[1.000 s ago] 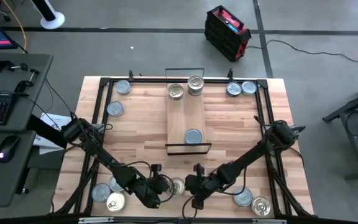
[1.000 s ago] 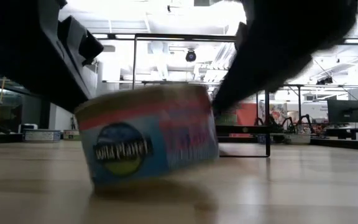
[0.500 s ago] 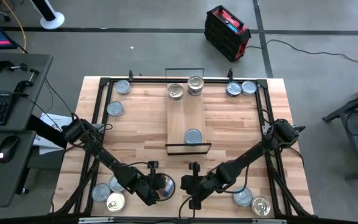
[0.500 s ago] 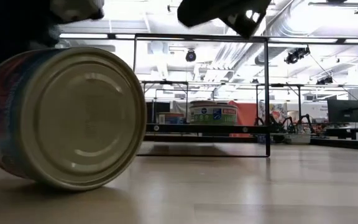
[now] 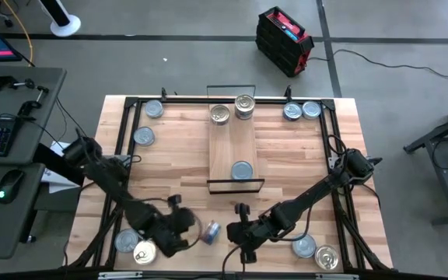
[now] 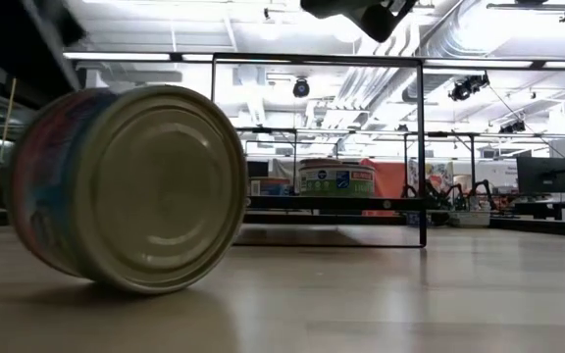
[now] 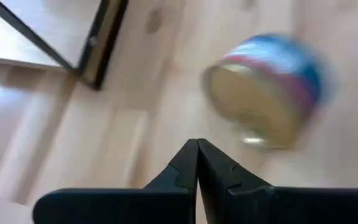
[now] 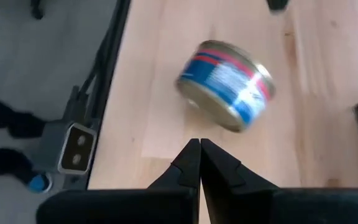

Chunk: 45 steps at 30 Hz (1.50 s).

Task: Stack canned seafood by type on shelf
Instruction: Stack the blue pink tuna can on top of the other blue pink tuna can on the shelf

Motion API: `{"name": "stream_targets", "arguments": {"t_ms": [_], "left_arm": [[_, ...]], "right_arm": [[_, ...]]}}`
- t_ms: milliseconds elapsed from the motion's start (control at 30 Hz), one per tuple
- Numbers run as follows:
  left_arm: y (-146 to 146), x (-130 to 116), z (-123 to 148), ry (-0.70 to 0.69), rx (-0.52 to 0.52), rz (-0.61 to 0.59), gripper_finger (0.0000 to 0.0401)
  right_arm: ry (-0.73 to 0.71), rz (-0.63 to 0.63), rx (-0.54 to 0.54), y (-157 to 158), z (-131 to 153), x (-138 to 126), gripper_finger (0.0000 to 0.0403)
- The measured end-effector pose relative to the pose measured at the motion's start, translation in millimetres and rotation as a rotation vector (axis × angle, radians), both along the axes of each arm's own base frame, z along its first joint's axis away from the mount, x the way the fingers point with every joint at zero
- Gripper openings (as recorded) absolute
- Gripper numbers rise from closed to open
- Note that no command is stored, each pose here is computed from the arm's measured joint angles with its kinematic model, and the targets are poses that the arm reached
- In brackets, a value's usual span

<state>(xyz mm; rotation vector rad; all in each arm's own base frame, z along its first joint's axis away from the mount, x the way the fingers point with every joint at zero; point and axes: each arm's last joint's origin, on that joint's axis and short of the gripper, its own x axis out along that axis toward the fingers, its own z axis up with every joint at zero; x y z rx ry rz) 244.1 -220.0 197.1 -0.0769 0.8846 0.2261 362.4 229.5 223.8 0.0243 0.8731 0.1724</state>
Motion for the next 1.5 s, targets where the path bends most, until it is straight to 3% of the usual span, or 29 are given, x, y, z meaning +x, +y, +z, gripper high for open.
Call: {"name": "stream_targets", "arguments": {"t_ms": [333, 433, 533, 700, 900, 1067, 1300, 1500], "left_arm": [[-46.0, -55.4, 6.2, -0.172, -0.301, 0.234, 0.0], [-49.6, -61.1, 7.0, -0.221, -0.348, 0.291, 0.0], [-49.1, -60.4, 7.1, -0.23, -0.379, 0.328, 0.0], [-45.1, -54.7, 7.0, -0.234, -0.377, 0.35, 0.0], [-38.3, -46.0, 6.8, -0.237, -0.363, 0.376, 0.0], [-34.0, -40.1, 6.4, -0.221, -0.371, 0.395, 0.0], [-31.7, -37.2, 6.3, -0.214, -0.374, 0.405, 0.0], [-30.6, -35.3, 6.3, -0.217, -0.384, 0.419, 0.0]], "right_arm": [[-0.132, 0.119, 0.006, -19.7, 20.9, 26.2, 0.0002], [-0.154, 0.181, -0.014, -31.7, 27.0, 34.7, 0.0023], [-0.156, 0.257, -0.004, -41.7, 28.5, 40.0, 0.0069], [-0.145, 0.316, -0.051, -49.1, 23.9, 42.6, 0.0179], [-0.101, 0.428, -0.113, -44.0, -3.3, 49.0, 0.0279], [-0.09, 0.498, -0.195, -42.7, -20.1, 53.1, 0.0293], [-0.116, 0.555, -0.287, -52.3, -21.1, 57.8, 0.0293], [-0.118, 0.597, -0.301, -61.2, -26.2, 62.9, 0.0293]]}}
